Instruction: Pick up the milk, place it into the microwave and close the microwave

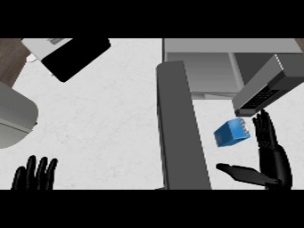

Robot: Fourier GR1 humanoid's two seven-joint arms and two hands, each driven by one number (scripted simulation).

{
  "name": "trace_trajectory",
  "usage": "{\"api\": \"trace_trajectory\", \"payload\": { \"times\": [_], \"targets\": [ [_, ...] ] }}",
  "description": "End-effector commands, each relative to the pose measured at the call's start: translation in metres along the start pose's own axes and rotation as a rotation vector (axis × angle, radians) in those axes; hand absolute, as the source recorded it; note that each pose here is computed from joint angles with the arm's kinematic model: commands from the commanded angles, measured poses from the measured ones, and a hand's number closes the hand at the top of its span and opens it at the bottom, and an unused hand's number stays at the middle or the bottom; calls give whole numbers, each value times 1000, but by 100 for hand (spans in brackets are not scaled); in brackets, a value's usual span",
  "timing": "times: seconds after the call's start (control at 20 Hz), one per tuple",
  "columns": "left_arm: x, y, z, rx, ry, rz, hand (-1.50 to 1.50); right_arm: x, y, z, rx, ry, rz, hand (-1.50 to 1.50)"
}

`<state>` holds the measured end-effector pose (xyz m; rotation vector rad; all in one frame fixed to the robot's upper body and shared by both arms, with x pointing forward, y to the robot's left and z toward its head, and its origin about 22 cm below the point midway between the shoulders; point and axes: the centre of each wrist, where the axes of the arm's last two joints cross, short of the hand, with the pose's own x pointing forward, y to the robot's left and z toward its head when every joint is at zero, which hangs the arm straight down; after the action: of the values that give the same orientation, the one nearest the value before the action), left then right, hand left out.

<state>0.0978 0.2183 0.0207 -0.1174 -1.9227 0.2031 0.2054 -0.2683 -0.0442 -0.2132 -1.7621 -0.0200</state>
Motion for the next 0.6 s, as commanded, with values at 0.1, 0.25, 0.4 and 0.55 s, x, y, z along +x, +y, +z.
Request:
{"api": "trace_trajectory", "payload": {
  "times": [0.1,0.25,0.4,0.55],
  "targets": [
    [-6,5,4,3,-5,1,-150,-40,-9,23,-6,24,45,-150],
    [-14,-3,5,8,-6,-7,-150,-48,-8,15,11,10,28,-150],
    [-2,8,0,11,-2,15,-150,-72,-23,9,-4,14,37,-150],
    [4,-8,31,14,5,16,-150,-69,-28,16,-24,-11,51,-150]
  ]
}}
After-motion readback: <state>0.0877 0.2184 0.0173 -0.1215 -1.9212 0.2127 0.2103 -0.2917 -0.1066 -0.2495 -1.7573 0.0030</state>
